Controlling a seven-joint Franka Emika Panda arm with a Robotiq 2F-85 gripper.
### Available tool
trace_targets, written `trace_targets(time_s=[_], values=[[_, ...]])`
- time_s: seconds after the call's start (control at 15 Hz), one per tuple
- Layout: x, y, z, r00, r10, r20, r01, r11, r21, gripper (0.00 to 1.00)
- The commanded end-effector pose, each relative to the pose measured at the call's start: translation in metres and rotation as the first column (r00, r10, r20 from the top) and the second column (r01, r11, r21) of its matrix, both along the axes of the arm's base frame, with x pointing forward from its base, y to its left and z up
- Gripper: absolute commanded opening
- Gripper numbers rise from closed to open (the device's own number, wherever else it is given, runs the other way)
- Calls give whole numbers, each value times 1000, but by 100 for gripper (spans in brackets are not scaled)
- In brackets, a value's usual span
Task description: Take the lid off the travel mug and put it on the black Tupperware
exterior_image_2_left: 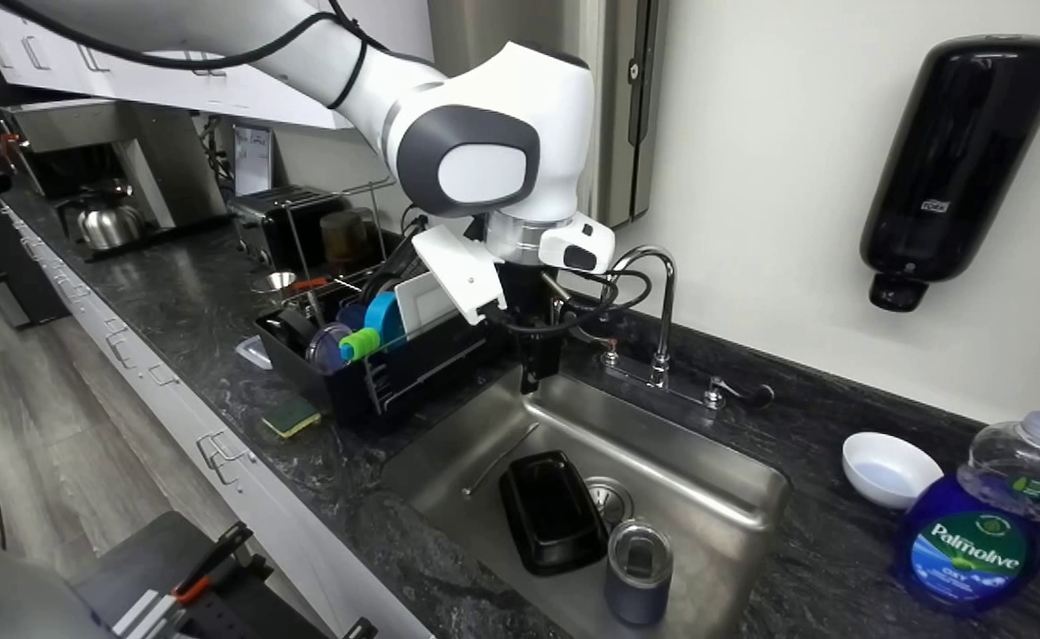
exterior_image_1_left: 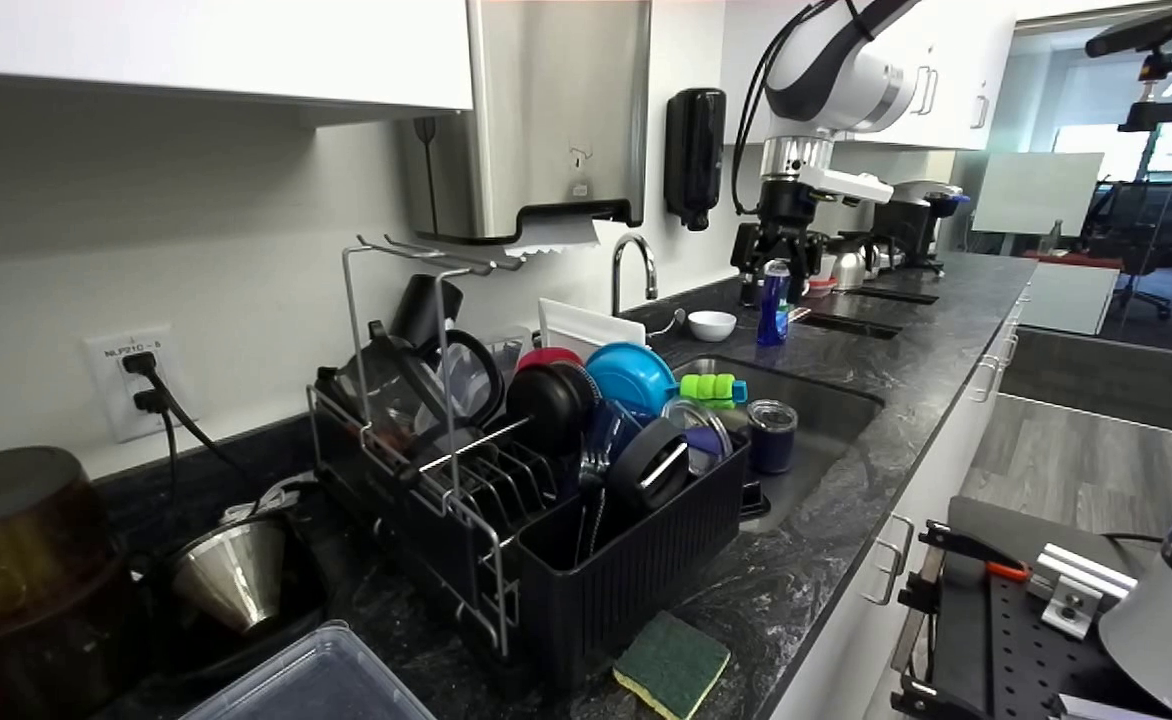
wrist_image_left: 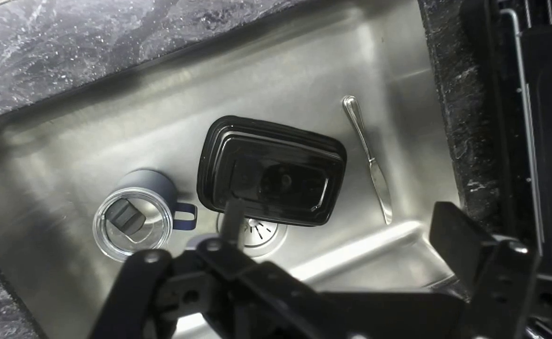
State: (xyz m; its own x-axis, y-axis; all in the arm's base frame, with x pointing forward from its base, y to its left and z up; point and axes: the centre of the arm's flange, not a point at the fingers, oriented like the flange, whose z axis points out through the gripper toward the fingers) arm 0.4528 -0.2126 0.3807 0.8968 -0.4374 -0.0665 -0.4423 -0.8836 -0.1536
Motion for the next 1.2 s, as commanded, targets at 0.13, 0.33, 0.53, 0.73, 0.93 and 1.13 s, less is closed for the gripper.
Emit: trace_targets(time_s=[0.13, 0.33, 0.53, 0.73, 0.93, 1.13], values=[[3, 5, -2, 1000, 3, 11, -3, 1000, 0, 100], [27, 15, -17, 999, 14, 31, -13, 1000, -27, 100], [56, 13, -43, 999, 46, 15, -45, 998, -51, 100], [79, -4, -64, 996, 84, -3, -84, 994, -66, 100], [98, -29, -71, 992, 122, -19, -123, 988, -89, 100], [108, -55, -77, 992, 127, -21, -128, 985, -112, 100]])
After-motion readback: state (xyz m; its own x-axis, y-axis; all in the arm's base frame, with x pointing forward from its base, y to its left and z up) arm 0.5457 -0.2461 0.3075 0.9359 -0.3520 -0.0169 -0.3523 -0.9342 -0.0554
